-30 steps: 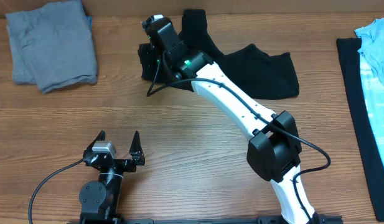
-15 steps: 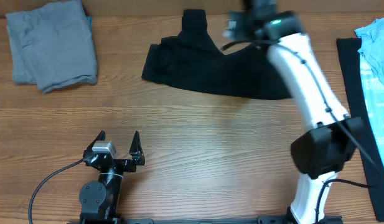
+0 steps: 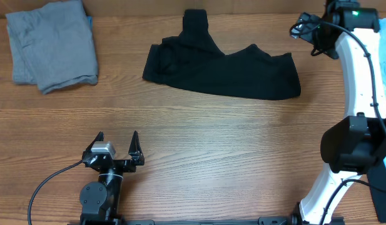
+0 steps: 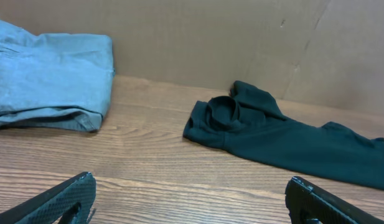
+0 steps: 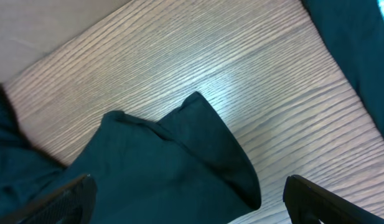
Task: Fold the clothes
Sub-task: 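Drag the black shirt leftward and drop it at table center, then reach the left gripper to the black shirt's left top corner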
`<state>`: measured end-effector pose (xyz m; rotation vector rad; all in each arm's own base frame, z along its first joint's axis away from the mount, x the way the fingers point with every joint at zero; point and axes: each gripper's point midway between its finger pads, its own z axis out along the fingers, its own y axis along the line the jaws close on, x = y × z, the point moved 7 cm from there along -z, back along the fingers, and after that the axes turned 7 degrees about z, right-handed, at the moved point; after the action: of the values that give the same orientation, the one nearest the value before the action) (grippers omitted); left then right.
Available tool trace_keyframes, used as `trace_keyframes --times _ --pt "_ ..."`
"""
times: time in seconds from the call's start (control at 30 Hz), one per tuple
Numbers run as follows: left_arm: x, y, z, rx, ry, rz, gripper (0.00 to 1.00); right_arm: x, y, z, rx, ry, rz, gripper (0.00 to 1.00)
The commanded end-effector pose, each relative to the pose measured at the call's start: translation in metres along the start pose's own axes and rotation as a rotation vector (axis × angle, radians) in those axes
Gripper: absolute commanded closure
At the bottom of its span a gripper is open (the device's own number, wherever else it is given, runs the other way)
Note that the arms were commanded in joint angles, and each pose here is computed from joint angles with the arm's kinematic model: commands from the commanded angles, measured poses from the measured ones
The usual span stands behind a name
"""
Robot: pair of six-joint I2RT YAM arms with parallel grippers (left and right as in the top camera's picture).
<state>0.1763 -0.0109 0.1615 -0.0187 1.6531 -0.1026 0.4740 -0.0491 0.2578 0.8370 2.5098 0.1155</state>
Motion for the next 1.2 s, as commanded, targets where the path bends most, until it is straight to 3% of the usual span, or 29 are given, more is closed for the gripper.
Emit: trace_keyframes --times 0.0,0.3,0.53,0.7,0.83,1.0,1.1,1.17 --pt "-0.004 0.004 0.0 -0.036 -0.031 0.021 0.0 -0.001 0.005 -0.006 -0.088 0.03 0.011 0.0" --pt "-0.056 -0.019 -0.011 0.186 -0.32 -0.051 0.0 -0.001 0.005 -0.006 -0.087 0.03 0.01 0.0" --pt "-0.083 -0.031 -0.015 0.29 -0.308 -0.067 0.0 -0.001 0.005 -0.006 -0.087 0.03 0.01 0.0" --pt "-0.121 -0.045 0.005 0.37 -0.17 0.002 0.0 -0.001 0.005 -0.006 -0.087 0.03 0.01 0.0" --pt "-0.15 -0.057 0.045 0.45 0.069 0.014 0.0 -0.001 0.005 -0.006 -0.087 0.03 0.01 0.0" --pt "-0.172 -0.079 0.093 0.673 0.333 0.0 0.0 -0.001 0.005 -0.006 -0.087 0.03 0.01 0.0" --pt "-0.18 -0.088 0.123 0.759 0.37 0.015 0.0 -0.001 0.005 -0.006 -0.087 0.03 0.01 0.0" --pt "-0.179 -0.087 0.145 0.696 0.435 -0.025 0.0 -0.001 0.005 -0.006 -0.087 0.03 0.01 0.0"
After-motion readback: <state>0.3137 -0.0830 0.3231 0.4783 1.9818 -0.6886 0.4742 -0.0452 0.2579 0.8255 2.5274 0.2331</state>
